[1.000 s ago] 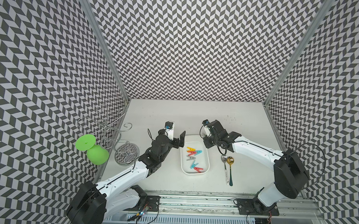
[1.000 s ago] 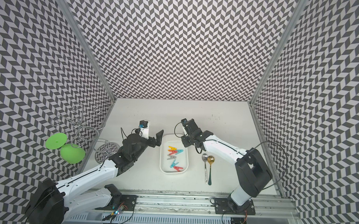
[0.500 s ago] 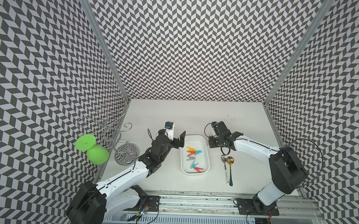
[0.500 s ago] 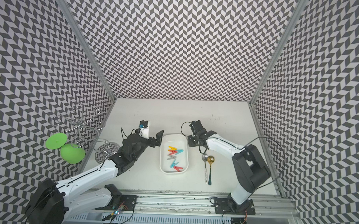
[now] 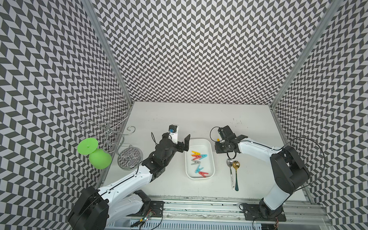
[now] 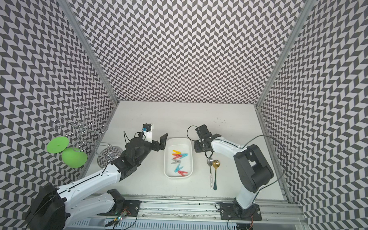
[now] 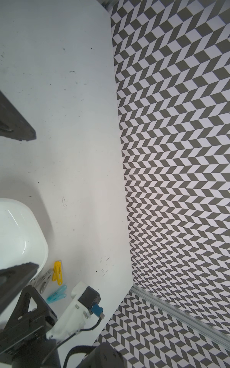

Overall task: Take the clothespins out of the storage box
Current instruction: Place the clothespin at the center of the board.

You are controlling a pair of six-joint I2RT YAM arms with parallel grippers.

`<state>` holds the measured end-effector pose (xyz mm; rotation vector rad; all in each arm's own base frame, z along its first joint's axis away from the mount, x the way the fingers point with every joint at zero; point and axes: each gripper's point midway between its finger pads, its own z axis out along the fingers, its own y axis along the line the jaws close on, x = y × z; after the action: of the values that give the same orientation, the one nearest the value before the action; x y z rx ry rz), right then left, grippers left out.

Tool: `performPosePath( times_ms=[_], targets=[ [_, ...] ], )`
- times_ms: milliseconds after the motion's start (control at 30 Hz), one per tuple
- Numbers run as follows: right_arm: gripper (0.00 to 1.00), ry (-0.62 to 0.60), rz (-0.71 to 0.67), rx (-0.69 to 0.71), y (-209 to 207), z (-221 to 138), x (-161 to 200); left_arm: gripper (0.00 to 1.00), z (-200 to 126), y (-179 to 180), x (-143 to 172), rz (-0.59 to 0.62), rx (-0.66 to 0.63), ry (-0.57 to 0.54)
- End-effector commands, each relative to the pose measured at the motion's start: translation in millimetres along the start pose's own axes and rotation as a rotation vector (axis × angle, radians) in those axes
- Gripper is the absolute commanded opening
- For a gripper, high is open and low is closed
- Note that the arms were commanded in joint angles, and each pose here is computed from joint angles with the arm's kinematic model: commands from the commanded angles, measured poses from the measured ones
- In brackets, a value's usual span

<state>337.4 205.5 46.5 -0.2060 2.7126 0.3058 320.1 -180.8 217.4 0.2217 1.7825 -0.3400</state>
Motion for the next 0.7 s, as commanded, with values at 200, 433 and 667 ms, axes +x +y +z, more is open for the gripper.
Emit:
performPosePath(
  times_ms=[200, 433, 667],
  targets=[
    [0.23, -0.129, -0.071, -0.024, 10, -39, -39, 1.00, -4, -3, -8, -0.011, 0.019, -0.036],
    [0.27, -0.197, -0.313, -0.103, 47, -64, -50, 1.00, -4, -3, -8, -0.010, 0.022, -0.034],
    [0.29, -0.236, -0.621, -0.197, 114, -72, -34, 1.00, -3, -3, -7, -0.009, 0.020, -0.033]
  ],
)
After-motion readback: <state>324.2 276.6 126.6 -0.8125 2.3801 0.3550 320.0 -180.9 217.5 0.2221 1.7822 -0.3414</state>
